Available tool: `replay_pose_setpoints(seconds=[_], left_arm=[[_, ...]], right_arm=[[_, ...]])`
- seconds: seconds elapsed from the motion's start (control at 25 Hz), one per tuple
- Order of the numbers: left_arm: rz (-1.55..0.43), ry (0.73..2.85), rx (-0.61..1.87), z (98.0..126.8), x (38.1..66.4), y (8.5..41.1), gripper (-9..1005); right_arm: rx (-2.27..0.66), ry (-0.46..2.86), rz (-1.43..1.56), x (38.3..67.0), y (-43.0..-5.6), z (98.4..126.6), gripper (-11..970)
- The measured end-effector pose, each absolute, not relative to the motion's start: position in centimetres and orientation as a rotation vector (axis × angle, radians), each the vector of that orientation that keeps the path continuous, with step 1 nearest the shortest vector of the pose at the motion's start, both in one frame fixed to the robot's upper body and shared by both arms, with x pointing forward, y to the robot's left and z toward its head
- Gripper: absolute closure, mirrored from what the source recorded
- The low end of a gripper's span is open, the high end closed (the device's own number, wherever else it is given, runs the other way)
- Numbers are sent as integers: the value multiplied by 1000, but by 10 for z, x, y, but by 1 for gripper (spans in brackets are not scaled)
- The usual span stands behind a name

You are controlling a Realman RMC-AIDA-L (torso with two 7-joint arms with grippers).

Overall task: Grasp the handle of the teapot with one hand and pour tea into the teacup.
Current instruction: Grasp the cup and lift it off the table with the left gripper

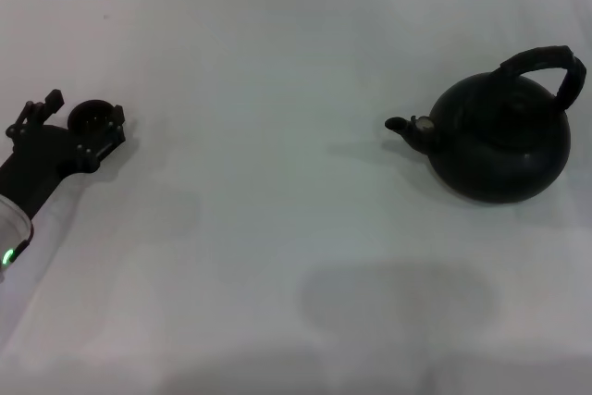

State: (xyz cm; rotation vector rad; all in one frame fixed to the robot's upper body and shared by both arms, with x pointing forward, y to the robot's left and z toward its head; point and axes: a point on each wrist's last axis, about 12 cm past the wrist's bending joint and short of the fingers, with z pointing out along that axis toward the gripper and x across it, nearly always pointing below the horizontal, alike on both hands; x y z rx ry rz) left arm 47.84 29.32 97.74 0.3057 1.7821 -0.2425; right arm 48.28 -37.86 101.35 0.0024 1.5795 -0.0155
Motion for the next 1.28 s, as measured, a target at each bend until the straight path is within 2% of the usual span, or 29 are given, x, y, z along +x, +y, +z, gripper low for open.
replay_pose_setpoints(seconds=[1.28], left_arm=[[-234, 1823, 287, 972, 476, 293, 105]], right_arm=[[0, 1587, -13, 478, -379, 1011, 88]])
